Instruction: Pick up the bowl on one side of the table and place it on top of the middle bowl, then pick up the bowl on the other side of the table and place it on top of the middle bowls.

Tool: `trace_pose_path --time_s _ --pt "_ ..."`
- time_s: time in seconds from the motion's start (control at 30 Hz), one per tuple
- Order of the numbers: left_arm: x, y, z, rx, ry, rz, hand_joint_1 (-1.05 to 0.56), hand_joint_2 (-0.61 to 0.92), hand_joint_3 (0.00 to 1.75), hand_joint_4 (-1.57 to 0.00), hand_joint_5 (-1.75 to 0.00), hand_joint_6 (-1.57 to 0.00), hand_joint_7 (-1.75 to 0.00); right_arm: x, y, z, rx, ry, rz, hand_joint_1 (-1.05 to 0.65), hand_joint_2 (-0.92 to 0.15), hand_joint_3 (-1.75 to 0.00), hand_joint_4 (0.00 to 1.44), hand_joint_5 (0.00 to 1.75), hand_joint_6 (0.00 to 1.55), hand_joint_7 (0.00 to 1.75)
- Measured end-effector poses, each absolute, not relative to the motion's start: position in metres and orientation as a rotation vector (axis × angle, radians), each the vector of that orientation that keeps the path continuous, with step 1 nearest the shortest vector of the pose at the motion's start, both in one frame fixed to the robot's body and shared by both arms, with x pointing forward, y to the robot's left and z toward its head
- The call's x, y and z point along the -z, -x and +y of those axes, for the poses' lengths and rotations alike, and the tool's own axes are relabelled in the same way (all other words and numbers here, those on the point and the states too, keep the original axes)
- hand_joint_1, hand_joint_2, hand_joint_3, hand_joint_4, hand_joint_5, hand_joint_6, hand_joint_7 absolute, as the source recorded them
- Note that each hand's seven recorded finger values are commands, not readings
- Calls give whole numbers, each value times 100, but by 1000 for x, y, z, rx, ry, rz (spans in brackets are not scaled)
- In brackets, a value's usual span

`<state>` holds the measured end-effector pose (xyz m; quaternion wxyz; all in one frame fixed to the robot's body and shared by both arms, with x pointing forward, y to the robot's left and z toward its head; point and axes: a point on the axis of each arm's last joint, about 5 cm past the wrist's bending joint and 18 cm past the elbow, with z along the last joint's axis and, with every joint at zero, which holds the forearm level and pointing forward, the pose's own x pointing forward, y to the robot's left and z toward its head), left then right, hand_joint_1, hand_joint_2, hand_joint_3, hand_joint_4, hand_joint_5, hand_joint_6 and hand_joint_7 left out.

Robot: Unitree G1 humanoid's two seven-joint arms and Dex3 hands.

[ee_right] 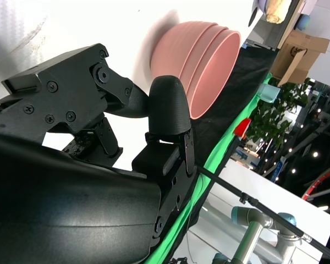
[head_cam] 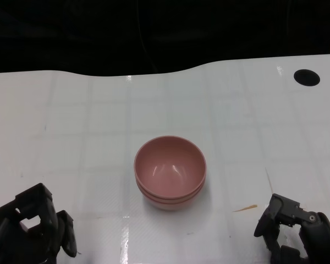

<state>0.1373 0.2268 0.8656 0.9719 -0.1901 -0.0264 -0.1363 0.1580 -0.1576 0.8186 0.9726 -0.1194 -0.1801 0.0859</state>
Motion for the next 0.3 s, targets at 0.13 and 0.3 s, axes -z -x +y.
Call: trace_pose_path --time_s 0.13,0.3 --pt "-865 -137 227 278 385 -60 -2 53 130 -91 -175 -77 -175 -819 -158 -158 -173 241 -363 -18 -61 -109 87 175 74 156" --pt "-864 -138 227 282 389 -61 -4 53 130 -91 -175 -78 -175 -818 -157 -158 -168 241 -365 -18 -61 -109 86 175 74 157"
